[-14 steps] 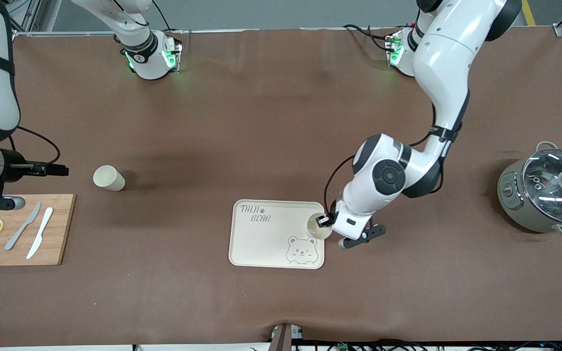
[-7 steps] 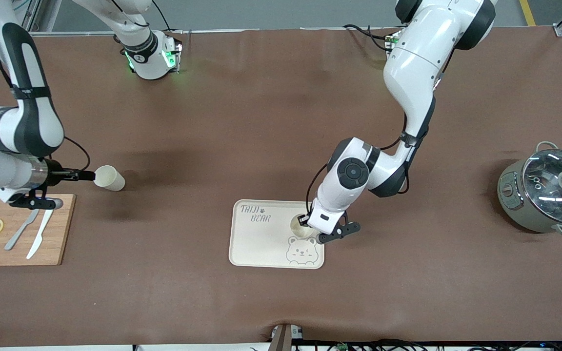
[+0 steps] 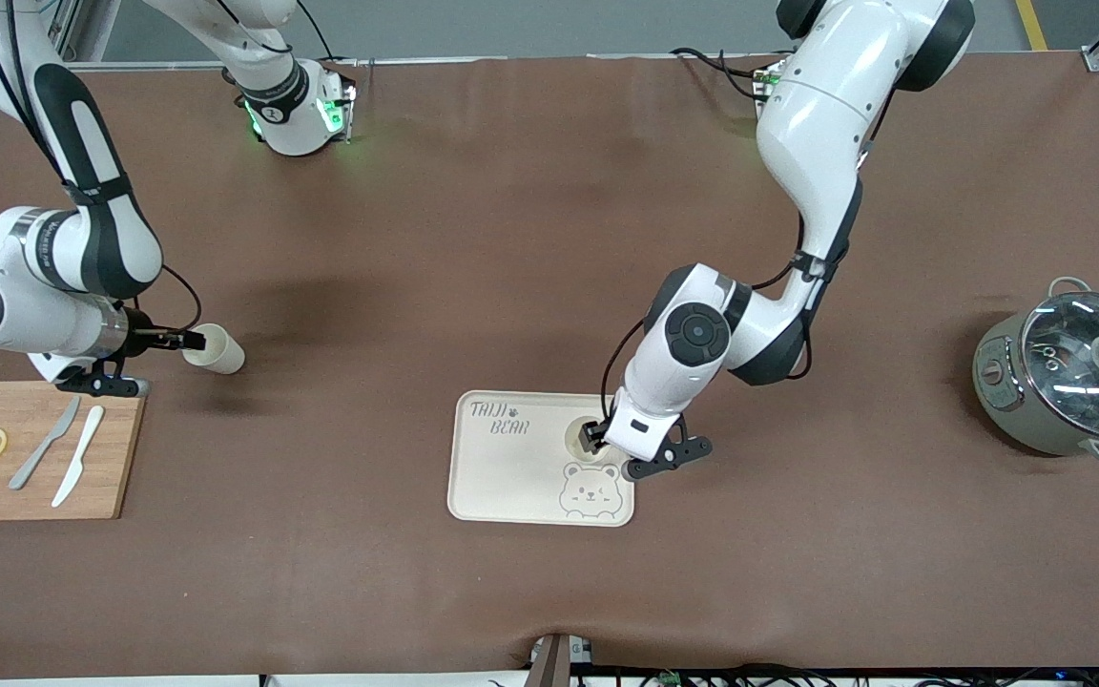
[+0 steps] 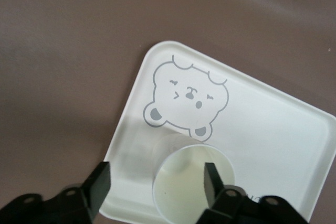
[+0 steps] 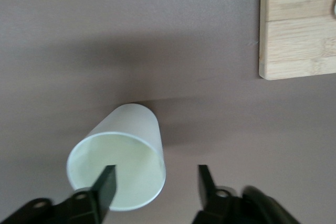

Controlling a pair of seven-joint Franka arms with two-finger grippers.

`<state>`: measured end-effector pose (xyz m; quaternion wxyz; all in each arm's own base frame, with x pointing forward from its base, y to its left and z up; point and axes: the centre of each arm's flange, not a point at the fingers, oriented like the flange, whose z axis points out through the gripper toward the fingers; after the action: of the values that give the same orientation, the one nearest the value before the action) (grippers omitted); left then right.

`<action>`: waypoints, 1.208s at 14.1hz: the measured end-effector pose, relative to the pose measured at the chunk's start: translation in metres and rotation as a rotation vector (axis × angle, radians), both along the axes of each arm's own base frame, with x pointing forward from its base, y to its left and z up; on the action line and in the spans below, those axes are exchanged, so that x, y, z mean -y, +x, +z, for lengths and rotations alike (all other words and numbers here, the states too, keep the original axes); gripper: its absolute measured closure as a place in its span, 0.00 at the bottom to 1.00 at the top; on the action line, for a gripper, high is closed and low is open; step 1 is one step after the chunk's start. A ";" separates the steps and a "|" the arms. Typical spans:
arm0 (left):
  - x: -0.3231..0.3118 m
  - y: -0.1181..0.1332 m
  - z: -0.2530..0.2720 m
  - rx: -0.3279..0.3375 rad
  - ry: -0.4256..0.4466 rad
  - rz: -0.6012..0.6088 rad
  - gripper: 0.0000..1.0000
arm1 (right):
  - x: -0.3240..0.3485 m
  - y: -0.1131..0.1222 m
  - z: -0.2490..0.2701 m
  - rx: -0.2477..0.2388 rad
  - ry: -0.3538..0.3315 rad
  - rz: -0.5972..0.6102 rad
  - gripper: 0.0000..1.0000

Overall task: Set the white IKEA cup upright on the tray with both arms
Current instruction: 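Lower the cup onto the tray while the right gripper grasps the other cup, then open and withdraw the left gripper while the right gripper lifts the cup, then carry the white cup with the right gripper and lower it onto the tray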

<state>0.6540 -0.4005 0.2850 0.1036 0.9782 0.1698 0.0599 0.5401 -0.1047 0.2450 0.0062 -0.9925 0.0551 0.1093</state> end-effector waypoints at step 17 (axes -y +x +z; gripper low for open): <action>-0.188 0.022 0.185 -0.046 0.306 0.016 0.00 | -0.195 0.073 0.103 0.020 0.095 -0.187 0.97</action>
<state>0.6758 -0.2124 0.4704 -0.0509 0.9822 0.1691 0.0635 0.6133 0.0902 0.3483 0.0642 -0.9826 0.1420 0.1009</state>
